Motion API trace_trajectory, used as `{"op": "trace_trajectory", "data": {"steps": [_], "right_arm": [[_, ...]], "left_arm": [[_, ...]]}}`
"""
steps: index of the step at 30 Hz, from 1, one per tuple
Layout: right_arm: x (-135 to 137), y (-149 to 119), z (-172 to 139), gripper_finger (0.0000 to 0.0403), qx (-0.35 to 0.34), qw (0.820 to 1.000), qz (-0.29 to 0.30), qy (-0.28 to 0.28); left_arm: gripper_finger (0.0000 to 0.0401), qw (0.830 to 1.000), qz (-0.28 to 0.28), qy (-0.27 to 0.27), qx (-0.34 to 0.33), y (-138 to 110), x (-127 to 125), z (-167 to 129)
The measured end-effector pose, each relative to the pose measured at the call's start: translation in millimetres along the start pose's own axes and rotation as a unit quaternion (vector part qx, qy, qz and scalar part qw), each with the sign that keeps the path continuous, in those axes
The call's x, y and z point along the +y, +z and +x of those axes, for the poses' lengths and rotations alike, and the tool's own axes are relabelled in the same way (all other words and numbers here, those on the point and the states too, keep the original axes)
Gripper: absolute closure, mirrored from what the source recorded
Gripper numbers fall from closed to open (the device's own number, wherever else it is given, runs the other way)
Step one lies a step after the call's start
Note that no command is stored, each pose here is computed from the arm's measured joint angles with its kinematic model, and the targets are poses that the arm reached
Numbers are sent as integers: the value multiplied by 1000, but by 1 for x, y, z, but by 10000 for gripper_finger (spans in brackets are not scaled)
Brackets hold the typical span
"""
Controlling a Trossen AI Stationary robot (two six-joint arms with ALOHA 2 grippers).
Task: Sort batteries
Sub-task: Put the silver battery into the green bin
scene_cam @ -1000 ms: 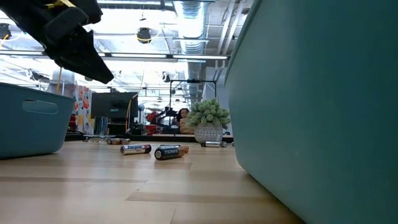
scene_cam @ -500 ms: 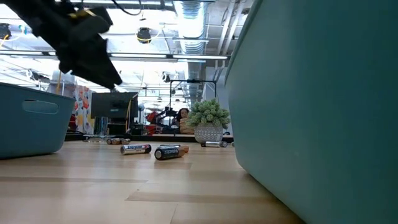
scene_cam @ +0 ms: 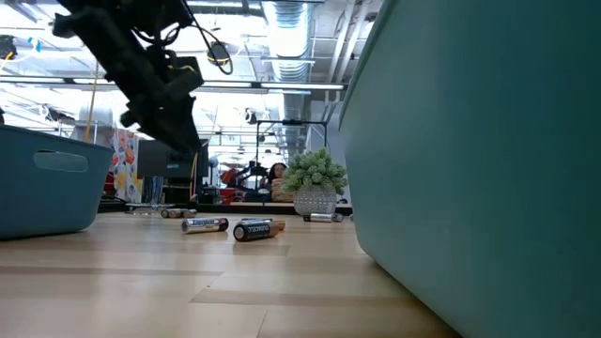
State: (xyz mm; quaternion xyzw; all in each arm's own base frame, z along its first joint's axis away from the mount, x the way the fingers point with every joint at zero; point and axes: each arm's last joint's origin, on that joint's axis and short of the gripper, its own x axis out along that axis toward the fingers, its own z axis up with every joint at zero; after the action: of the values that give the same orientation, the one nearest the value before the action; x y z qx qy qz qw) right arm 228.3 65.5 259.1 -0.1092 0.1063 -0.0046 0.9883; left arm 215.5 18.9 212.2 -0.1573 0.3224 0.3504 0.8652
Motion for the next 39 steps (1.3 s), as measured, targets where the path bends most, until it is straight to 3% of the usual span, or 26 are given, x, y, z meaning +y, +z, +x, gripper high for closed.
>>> {"op": "trace_trajectory", "data": {"steps": [8, 19, 29, 39], "right_arm": [[-31, -33, -15, 188, 7, 996, 50, -67], [-42, -44, -18, 188, 24, 994, 61, -92], [-42, -44, -18, 188, 27, 994, 61, -91], [-42, -45, -18, 188, 32, 994, 60, -90]], "left_arm": [[228, 996, 23, -83, 3, 11, 0, 5], [215, 981, 86, -169, 47, -13, -39, 9], [206, 972, 125, -181, 84, -30, -86, 29], [206, 968, 142, -168, 119, -47, -102, 43]]}}
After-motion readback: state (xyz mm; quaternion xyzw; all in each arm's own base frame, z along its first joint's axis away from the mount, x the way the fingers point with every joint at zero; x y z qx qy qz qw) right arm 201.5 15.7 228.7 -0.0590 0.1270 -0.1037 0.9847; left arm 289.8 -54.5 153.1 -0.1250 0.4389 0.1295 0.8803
